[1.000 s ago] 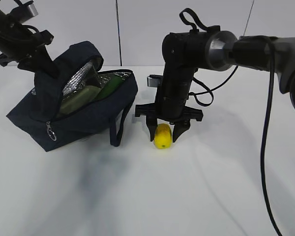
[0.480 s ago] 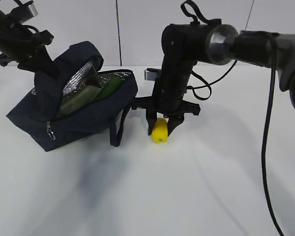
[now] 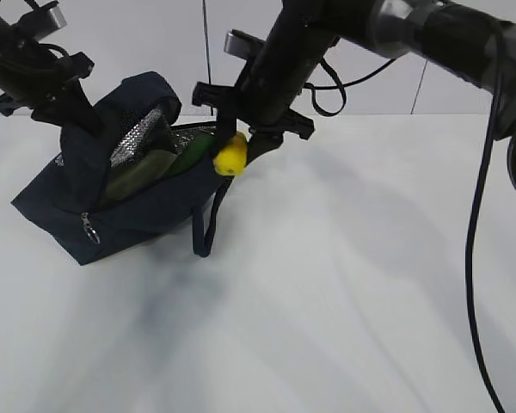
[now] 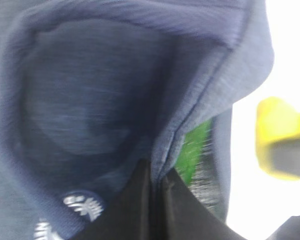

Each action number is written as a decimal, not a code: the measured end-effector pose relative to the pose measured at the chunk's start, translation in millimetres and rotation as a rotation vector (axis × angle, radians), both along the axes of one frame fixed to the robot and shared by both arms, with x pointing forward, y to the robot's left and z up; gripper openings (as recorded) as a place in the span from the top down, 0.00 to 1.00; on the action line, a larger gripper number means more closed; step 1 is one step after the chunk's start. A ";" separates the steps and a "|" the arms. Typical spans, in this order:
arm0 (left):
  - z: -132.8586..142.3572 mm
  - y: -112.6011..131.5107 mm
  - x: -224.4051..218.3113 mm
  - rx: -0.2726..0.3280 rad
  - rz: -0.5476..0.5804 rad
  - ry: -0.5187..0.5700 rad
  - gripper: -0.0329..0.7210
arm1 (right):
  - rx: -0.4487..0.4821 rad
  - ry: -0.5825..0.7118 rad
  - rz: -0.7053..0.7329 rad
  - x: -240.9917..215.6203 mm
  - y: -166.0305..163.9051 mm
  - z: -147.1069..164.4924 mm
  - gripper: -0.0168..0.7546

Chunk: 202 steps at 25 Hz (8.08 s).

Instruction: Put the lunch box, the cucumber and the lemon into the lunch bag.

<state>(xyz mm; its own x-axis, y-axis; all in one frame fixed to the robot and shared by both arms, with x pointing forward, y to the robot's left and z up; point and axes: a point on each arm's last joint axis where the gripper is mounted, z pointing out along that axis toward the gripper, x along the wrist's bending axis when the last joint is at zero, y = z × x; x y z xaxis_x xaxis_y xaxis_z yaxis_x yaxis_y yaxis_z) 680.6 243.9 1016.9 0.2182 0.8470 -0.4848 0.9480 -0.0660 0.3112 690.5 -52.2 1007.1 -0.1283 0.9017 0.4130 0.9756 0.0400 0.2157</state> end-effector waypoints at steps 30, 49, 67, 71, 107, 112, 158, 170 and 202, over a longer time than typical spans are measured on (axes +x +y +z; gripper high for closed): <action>9.8 -12.9 -0.7 -0.190 0.011 0.018 0.97 | 0.462 0.022 0.045 16.5 41.1 -35.3 0.29; 8.3 -11.3 -1.1 -0.164 0.004 0.019 0.97 | 0.130 -0.181 0.106 21.7 13.1 21.9 0.35; 7.6 -10.3 -0.4 -0.150 0.008 0.011 0.97 | -0.084 -0.342 0.152 21.6 -5.0 46.7 0.36; 7.6 -10.3 -0.4 -0.150 0.008 0.011 0.97 | -0.108 -0.390 0.192 18.9 -7.5 58.3 0.36; 7.6 -10.3 -0.4 -0.150 0.006 0.010 0.97 | -0.106 -0.331 0.067 -94.3 -64.2 -9.5 0.36; 7.6 -10.4 -1.0 -0.150 0.002 0.015 0.97 | 0.008 -0.279 -0.038 -90.2 -56.1 -17.2 0.36; 7.5 -10.7 -2.0 -0.152 -0.005 0.024 0.97 | 0.537 -0.235 -0.245 -40.5 -9.8 -89.6 0.36; 7.4 -10.9 -2.7 -0.155 -0.003 0.035 0.97 | 0.533 -0.224 -0.241 -40.3 -9.2 -96.3 0.86; 22.4 -95.9 -19.0 -0.430 -0.040 0.165 0.97 | 0.154 -0.467 0.211 -60.1 -82.5 27.1 0.97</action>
<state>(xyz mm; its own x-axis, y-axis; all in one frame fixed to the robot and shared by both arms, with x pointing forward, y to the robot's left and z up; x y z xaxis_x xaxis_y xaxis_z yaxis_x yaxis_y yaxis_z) 661.6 148.0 1039.3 0.1369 0.5538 -0.8213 0.9865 -0.0011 0.1637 630.4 -134.7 1034.2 -0.5020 0.7699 0.3940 0.7486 0.1587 0.6437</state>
